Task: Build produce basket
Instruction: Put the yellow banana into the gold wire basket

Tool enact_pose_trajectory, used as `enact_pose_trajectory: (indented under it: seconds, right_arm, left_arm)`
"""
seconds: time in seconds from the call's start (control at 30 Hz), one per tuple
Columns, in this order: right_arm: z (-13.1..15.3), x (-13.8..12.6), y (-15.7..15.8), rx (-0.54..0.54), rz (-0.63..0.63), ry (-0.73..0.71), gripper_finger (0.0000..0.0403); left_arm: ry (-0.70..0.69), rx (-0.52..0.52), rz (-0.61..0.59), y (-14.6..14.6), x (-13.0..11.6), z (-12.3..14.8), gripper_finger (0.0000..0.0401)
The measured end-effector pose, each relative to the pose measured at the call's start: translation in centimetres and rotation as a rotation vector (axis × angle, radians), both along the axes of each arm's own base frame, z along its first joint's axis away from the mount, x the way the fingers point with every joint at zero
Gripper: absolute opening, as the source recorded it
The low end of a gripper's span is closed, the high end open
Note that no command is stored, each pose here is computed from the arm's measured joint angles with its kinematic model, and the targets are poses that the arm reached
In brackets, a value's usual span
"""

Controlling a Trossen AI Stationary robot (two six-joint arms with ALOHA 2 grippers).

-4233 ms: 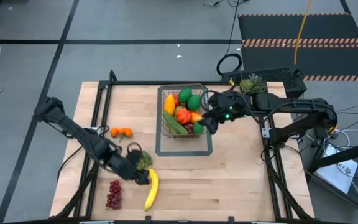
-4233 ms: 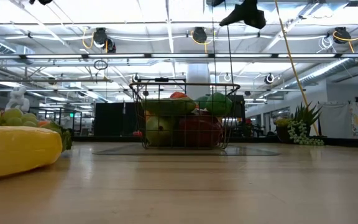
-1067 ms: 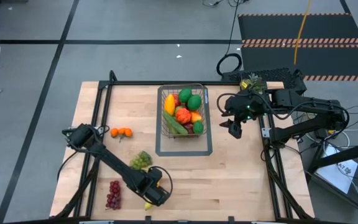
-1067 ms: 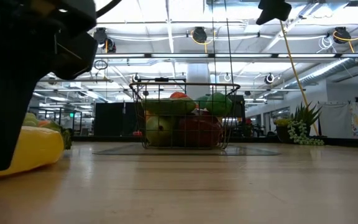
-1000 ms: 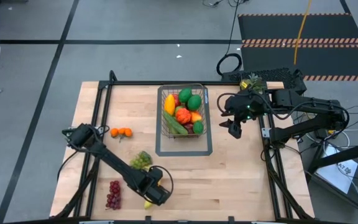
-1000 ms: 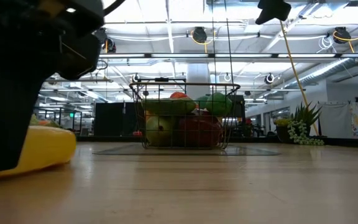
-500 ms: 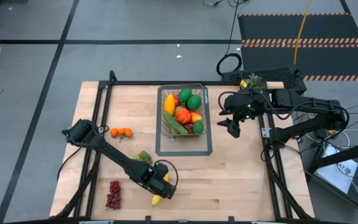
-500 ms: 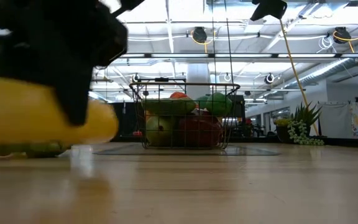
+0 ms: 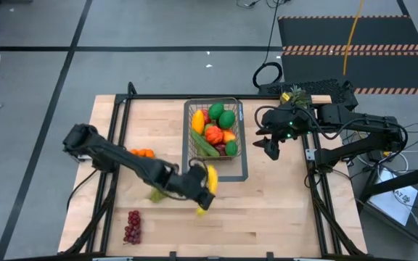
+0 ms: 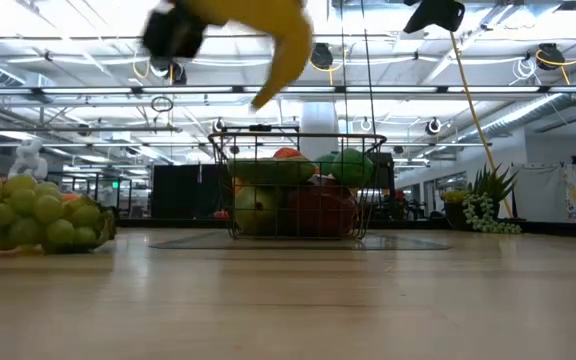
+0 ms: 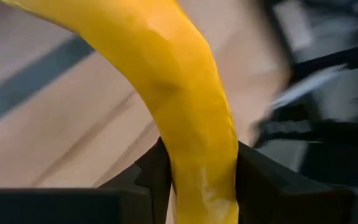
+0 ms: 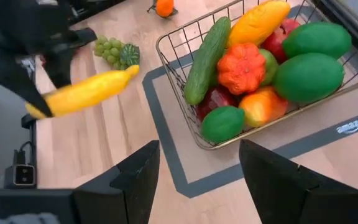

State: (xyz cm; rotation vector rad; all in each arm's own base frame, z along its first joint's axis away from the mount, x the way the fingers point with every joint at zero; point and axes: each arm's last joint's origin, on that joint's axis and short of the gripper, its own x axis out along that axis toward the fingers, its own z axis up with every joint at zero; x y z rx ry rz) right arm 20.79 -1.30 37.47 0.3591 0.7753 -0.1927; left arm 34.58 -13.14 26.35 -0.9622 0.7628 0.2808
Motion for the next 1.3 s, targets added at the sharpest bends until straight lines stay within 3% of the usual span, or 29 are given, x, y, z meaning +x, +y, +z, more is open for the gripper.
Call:
enact_pose_trajectory:
  seconds: [0.13, 0.3, 0.47, 0.8, 1.0, 1.3]
  right_arm:
    - [0.5, -0.8, 0.1, 0.059, -0.024, -0.025, 0.0215]
    - [1.7, -2.4, 0.2, 0.109, -0.072, -0.111, 0.0215]
    - [3.4, -3.7, 0.3, 0.126, -0.082, -0.262, 0.0215]
    - [6.1, -4.1, 0.9, 0.149, -0.038, -0.533, 0.0215]
    - [7.5, -2.9, 2.4, 0.160, 0.038, -0.700, 0.0226]
    - [6.7, 2.8, 5.0, 0.200, 0.124, -0.766, 0.0277]
  left_arm:
    - [-0.209, 0.037, -0.037, 1.9, 0.2, 3.6, 0.0143]
    - [-0.362, 0.072, -0.003, 4.3, -0.5, 6.8, 0.0144]
    - [-0.484, 0.122, 0.034, 6.2, -1.0, 9.0, 0.0144]
    - [-0.878, 0.253, 0.086, 8.5, -0.7, 13.3, 0.0145]
    - [-1.056, 0.325, 0.151, 9.5, -1.5, 15.6, 0.0145]
    - [-1.107, 0.471, 0.165, 10.0, -1.8, 16.3, 0.0145]
